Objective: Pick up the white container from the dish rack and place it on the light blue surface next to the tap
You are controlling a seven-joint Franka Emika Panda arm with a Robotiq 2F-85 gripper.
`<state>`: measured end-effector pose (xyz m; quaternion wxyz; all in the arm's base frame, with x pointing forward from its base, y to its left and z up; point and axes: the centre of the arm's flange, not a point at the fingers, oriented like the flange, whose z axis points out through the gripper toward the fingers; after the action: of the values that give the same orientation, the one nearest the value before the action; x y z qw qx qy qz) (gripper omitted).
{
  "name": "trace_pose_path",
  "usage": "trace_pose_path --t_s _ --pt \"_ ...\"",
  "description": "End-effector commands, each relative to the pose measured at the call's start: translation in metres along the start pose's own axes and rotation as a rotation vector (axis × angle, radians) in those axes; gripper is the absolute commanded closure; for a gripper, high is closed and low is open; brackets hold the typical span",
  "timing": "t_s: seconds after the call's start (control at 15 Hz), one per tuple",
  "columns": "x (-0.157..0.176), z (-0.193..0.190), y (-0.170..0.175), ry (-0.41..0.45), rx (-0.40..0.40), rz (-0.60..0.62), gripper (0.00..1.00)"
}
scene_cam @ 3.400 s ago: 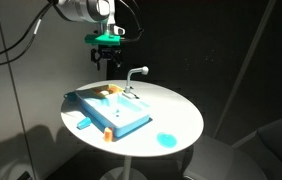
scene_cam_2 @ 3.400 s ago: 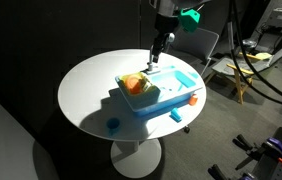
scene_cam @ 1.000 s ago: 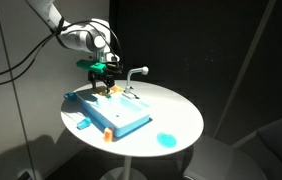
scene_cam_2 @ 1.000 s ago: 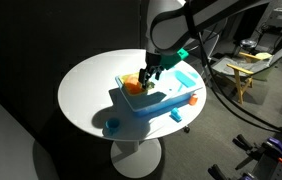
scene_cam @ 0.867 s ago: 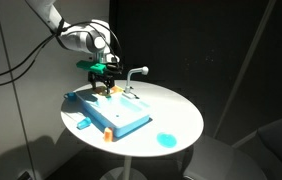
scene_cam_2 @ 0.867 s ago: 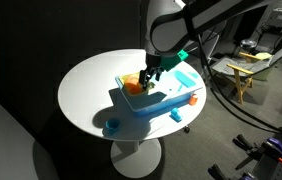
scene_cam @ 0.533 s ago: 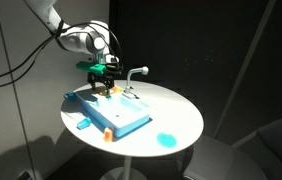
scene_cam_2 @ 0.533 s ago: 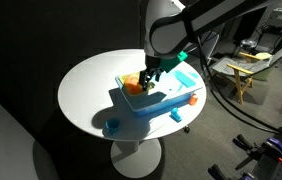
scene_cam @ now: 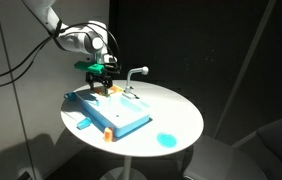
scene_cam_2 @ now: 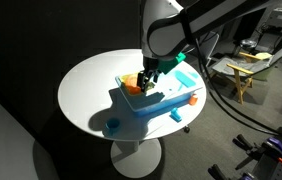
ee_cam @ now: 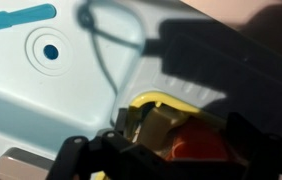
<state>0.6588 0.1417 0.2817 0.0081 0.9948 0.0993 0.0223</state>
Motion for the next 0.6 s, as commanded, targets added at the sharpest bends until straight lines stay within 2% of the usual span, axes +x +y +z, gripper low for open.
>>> trace_pose_path --t_s 0.0,0.53 --pt "0.014 0.000 0.000 0.004 -0.021 0.002 0.00" --pt "0.029 0.004 0.006 0.001 -0.042 -0.011 0.00"
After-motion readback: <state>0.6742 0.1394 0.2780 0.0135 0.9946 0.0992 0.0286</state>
